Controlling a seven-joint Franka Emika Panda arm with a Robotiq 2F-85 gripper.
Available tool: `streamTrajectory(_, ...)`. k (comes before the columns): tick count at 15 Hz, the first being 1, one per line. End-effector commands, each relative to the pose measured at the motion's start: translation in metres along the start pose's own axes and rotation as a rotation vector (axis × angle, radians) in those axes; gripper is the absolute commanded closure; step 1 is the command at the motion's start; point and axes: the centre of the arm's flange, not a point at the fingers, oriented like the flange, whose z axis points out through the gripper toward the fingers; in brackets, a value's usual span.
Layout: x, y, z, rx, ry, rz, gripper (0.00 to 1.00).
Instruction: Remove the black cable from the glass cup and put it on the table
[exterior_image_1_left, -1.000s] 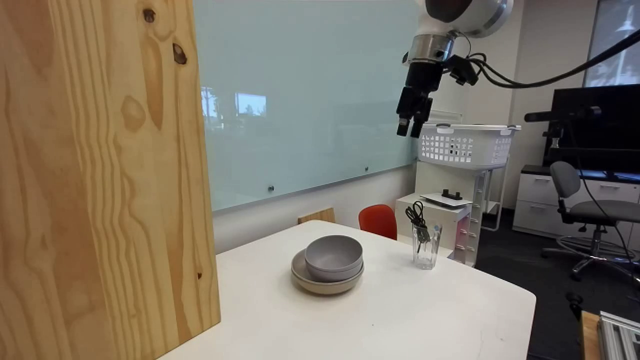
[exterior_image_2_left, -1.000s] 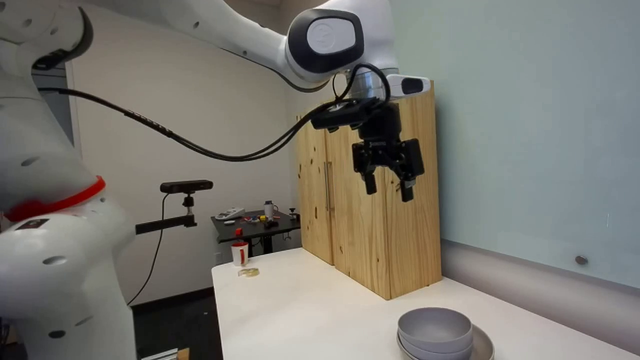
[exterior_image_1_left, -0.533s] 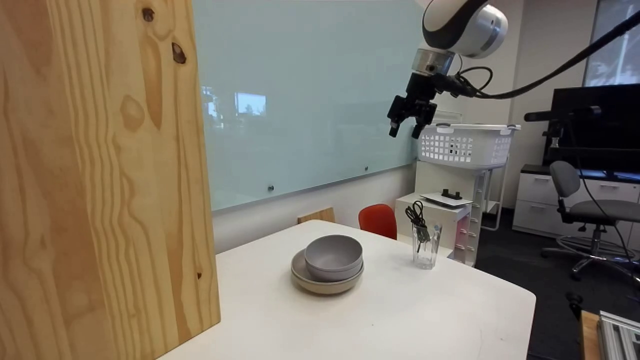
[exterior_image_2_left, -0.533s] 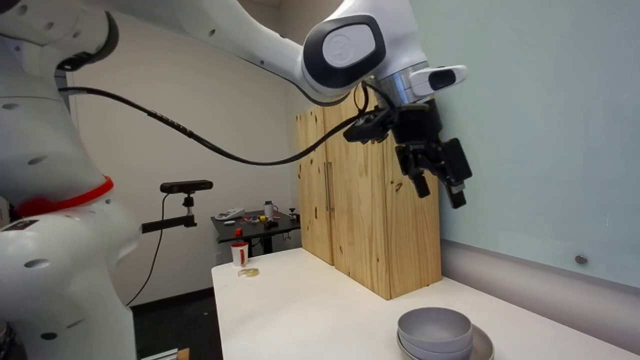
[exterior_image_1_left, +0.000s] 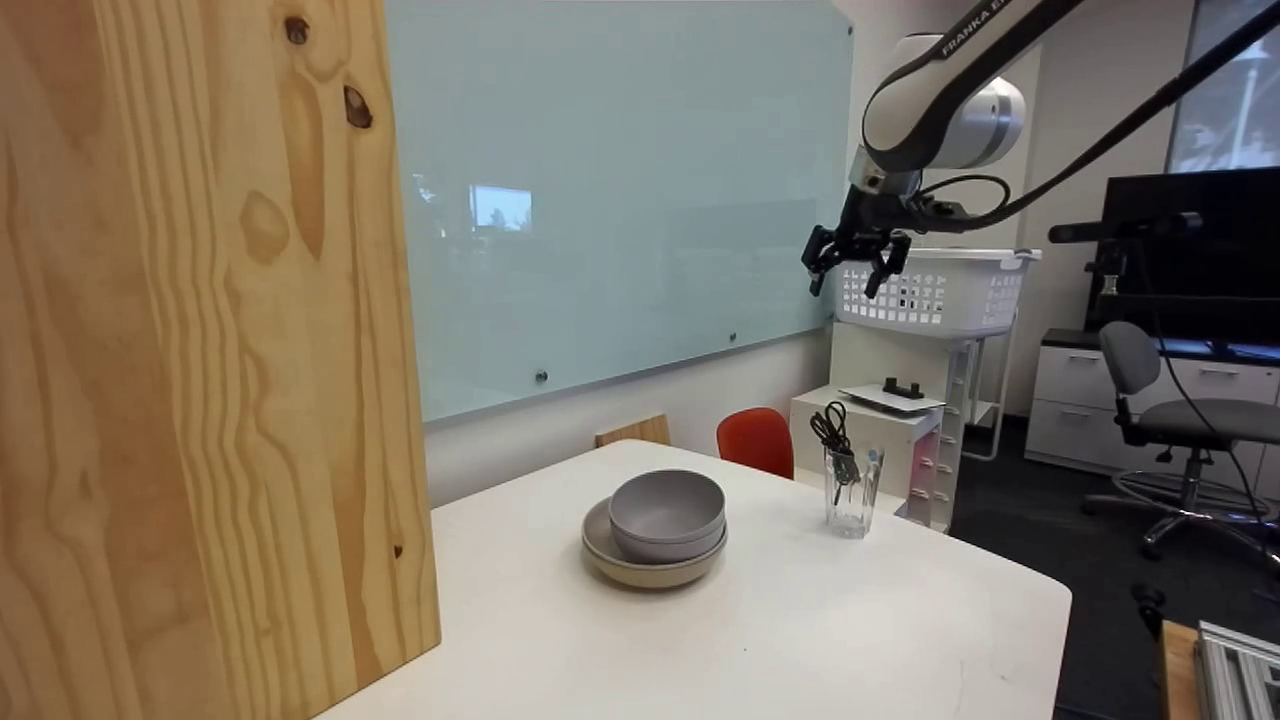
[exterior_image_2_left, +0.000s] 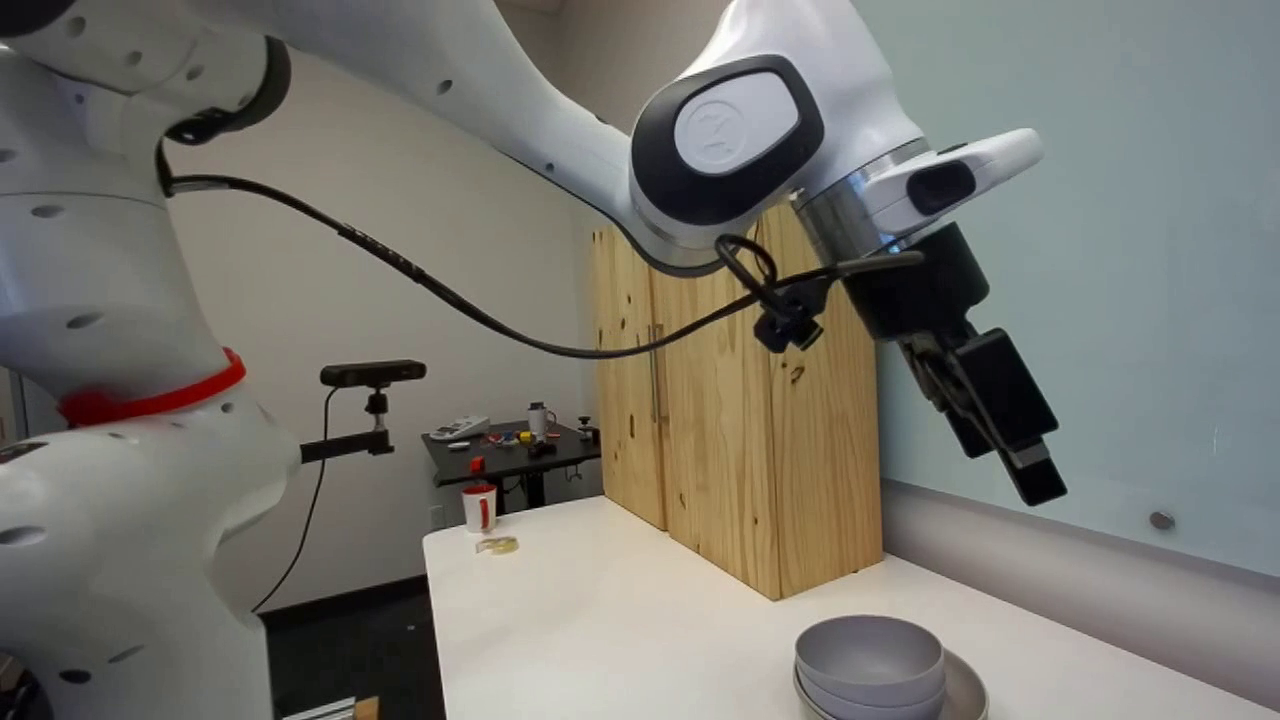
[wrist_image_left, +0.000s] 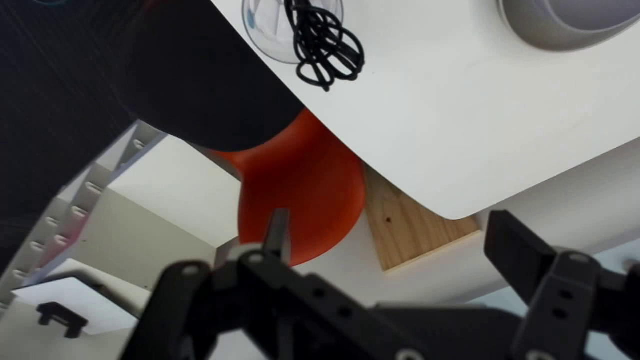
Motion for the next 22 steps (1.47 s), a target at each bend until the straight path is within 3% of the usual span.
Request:
streamTrajectory(1, -0.032, 0.002, 0.033, -0.109, -0.012, 0.164, 0.0)
streamTrajectory(6, -0.048, 0.009, 0.081, -0.135, -0.058, 0.285, 0.0)
streamTrajectory(9, -0.046, 0.02, 0.108, -0.115, -0.064, 0.288, 0.0)
streamTrajectory(14, -0.039, 0.045, 0.143, -0.094, 0.022, 0.317, 0.0)
streamTrajectory(18, -0.039, 0.049, 0.144, -0.037, 0.042, 0.316, 0.0)
streamTrajectory(22, -0.041, 0.025, 0.135, 0.084, -0.005, 0.234, 0.0)
